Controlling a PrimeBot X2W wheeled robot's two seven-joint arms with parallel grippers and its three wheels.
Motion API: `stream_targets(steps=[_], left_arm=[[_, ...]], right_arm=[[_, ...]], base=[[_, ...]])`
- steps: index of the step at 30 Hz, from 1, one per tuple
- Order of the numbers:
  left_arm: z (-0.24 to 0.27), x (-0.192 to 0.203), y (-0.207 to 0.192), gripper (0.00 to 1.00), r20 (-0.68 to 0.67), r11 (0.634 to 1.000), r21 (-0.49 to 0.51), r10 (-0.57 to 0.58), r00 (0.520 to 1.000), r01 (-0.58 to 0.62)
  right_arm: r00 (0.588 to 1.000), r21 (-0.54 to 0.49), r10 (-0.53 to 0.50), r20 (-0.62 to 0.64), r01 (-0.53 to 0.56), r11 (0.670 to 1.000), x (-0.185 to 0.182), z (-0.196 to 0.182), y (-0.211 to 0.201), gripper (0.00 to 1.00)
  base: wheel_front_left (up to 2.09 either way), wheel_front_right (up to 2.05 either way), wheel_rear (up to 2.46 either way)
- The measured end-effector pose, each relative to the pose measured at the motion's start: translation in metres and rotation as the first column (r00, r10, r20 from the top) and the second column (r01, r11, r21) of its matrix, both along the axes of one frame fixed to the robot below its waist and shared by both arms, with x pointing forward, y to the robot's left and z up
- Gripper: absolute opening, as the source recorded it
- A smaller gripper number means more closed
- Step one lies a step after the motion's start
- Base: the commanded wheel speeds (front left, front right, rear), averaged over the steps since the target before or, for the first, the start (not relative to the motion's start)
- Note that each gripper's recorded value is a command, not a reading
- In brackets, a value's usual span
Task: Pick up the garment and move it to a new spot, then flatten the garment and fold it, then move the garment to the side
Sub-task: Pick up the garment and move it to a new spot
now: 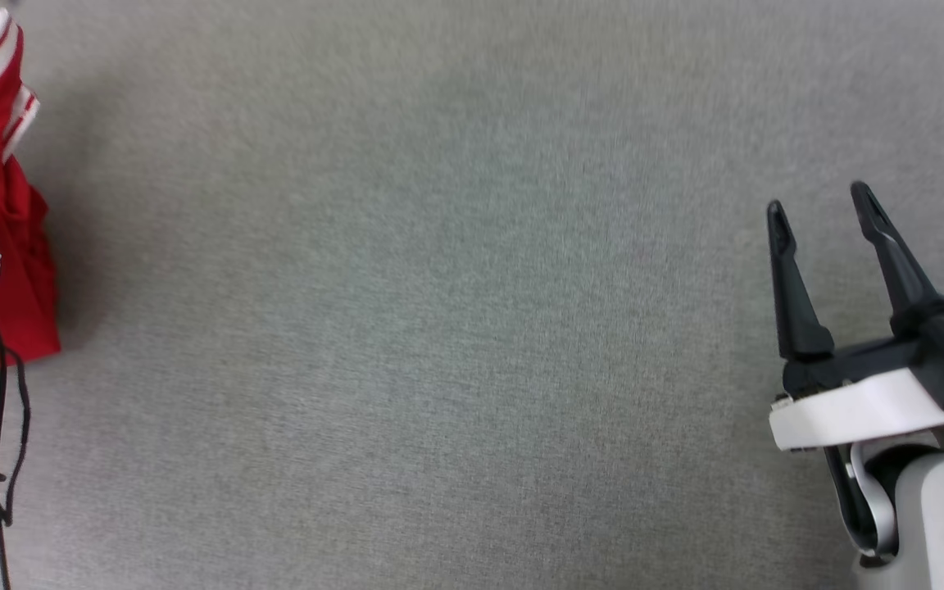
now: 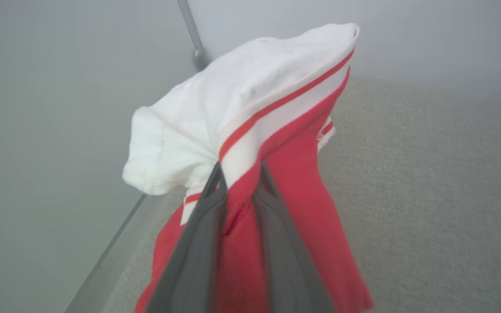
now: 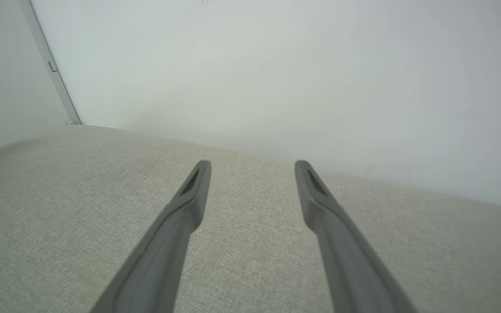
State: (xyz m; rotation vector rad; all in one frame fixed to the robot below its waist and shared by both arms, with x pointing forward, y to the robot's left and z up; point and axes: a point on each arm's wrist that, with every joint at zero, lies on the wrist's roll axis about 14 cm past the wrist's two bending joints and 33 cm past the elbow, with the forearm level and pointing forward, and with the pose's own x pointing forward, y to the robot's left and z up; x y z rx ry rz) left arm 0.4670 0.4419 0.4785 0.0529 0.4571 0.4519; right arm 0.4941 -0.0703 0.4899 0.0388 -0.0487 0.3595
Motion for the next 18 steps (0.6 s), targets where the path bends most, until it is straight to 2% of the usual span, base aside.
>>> stream_targets(steps=[6, 11, 18], left_arm=[[0.072, -0.004, -0.003, 0.0, 0.267, 0.994, 0.106, -0.051, 0.962, 0.023], [0.126, -0.004, -0.026, 0.0, 0.477, 0.987, 0.154, -0.114, 0.871, 0.044], [0.163, 0.002, -0.094, 0.0, 0.629, 0.974, 0.152, -0.227, 0.744, 0.169]], right_arm=[[0.998, 0.008, -0.029, 0.049, 0.029, 1.0, -0.019, 0.03, -0.011, 1.0], [0.996, 0.027, -0.062, 0.069, 0.06, 0.998, -0.038, 0.047, -0.025, 1.0], [0.987, 0.035, -0.13, 0.093, 0.127, 0.991, -0.065, 0.067, -0.052, 1.0]], base=[[0.0, 0.0, 0.0], [0.0, 0.0, 0.0], [0.0, 0.0, 0.0]])
